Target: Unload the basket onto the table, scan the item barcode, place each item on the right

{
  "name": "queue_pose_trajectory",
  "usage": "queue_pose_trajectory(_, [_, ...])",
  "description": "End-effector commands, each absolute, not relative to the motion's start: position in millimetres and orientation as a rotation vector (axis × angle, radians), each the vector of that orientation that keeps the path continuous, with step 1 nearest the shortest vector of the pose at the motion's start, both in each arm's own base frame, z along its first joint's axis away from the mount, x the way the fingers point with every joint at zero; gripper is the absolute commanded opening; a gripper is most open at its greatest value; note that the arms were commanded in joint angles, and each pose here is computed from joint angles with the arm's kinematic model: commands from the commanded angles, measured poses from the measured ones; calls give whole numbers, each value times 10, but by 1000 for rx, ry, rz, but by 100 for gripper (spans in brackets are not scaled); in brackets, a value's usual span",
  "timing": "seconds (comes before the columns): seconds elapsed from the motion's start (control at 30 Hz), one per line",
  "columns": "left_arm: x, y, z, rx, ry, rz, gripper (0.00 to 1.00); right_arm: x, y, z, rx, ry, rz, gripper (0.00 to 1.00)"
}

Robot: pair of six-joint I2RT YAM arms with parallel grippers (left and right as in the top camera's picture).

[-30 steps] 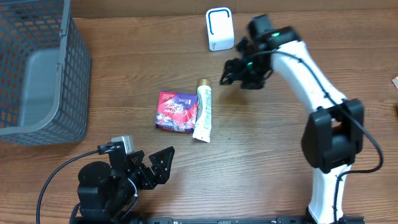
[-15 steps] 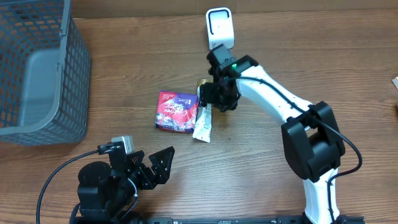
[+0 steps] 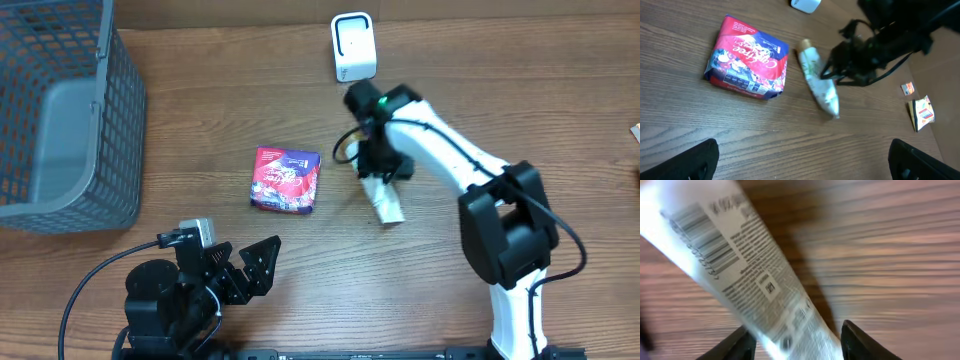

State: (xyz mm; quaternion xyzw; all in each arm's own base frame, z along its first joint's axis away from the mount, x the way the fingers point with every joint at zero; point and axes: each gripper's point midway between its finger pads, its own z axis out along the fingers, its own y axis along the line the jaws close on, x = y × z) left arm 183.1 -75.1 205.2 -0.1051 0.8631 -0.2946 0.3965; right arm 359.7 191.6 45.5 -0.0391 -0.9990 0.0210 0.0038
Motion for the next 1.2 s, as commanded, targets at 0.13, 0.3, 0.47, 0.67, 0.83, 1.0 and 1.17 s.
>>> queue_pose_trajectory(0.13, [1828,-754,2087,-273,2176,-757,100,3787,1911,684,419,-3142,-12,58])
queue_pose_trajectory(0.3, [1827,-755,2087,-273,2176,-758,100,3754,2063,642,610,-3145,58,76])
queue_pose_trajectory(0.47, [1828,-754,2087,-273,2176,-757,100,3709,2016,509,687,-3145,265,91])
queue_pose_trajectory(0.67, [1828,-754,2087,-273,2176,-757,100,3716,1953,332,724,-3167,443,92])
queue_pose_trajectory(0.83, [1828,-754,2087,-273,2176,-757,100,3682,1931,198,689,-3177,439,89])
queue_pose_trajectory(1.0, [1828,-754,2087,-273,2176,-757,100,3665,1919,159,595,-3202,436,58])
queue_pose_trajectory(1.17, [1828,-754,2087,-273,2176,-757,100,3663,1983,201,472,-3231,369,38])
